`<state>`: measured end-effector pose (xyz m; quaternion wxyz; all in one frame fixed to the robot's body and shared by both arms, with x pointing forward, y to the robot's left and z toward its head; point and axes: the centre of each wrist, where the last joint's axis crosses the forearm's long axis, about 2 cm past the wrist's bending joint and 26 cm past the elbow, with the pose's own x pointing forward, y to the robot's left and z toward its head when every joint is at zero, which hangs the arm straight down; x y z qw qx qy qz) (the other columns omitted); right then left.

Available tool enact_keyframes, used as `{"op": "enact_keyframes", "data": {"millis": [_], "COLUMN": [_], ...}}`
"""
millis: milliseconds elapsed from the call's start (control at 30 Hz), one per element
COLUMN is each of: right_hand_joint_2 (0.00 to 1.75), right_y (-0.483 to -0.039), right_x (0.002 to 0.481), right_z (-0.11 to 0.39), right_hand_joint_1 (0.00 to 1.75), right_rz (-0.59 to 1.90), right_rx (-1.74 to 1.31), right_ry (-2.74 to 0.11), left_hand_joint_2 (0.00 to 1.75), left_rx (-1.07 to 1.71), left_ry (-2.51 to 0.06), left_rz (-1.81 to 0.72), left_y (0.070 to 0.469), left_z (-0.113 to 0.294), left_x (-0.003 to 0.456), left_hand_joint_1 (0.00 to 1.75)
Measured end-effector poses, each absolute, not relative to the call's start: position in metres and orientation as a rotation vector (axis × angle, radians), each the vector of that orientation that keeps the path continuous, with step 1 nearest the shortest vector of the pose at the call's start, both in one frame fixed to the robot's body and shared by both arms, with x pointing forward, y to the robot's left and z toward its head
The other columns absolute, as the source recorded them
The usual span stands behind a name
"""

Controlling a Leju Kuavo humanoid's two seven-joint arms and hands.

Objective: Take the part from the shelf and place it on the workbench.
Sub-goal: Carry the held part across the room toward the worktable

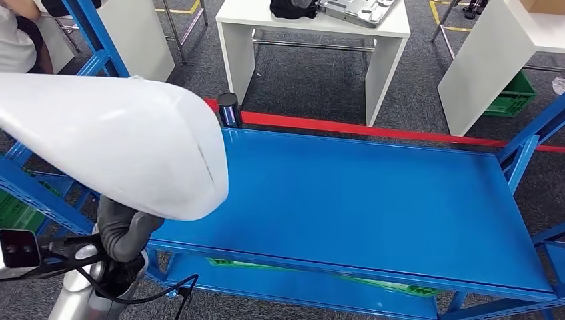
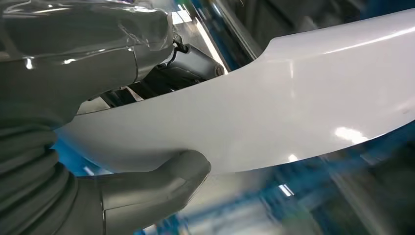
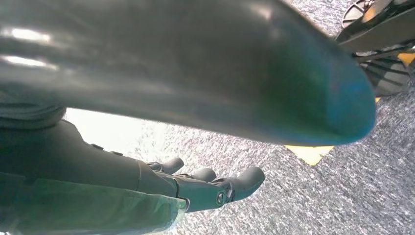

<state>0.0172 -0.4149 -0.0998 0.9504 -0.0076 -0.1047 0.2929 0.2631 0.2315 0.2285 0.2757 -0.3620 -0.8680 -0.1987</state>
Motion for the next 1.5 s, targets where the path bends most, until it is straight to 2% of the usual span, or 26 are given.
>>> {"op": "enact_keyframes", "data": {"millis": [233,433,667,867,1133,1333,1500], "right_hand_joint_2": [0.0,0.0,0.0,0.0,0.0,0.0,0.0], "right_y": [-0.411,-0.411,-0.433,-0.438,-0.428,-0.421,-0.436], "right_x": [0.022,0.018,0.005,0.003,0.01,0.004,0.001], "right_z": [-0.1,-0.101,-0.096,-0.093,-0.094,-0.086,-0.076], "right_hand_joint_1": [0.0,0.0,0.0,0.0,0.0,0.0,0.0], "right_rz": [0.492,0.415,0.396,0.423,0.435,0.572,0.518], "right_rx": [-0.035,-0.071,-0.113,-0.082,-0.043,0.024,0.068], "right_ry": [-0.173,-0.033,0.18,0.157,-0.095,0.026,0.014], "left_hand_joint_2": [1.75,1.75,1.75,1.75,1.75,1.75,1.75], "left_rx": [-1.274,-1.348,-1.37,-1.374,-1.344,-1.31,-1.304], "left_ry": [-2.32,-2.314,-2.311,-2.315,-2.33,-2.34,-2.328], "left_rz": [-0.646,-0.686,-0.725,-0.756,-0.781,-0.769,-0.756], "left_y": [0.189,0.175,0.164,0.161,0.16,0.164,0.164], "left_z": [0.266,0.279,0.294,0.298,0.296,0.292,0.287], "left_x": [0.258,0.257,0.256,0.257,0.257,0.259,0.261], "left_hand_joint_1": [1.75,1.75,1.75,1.75,1.75,1.75,1.75]}}
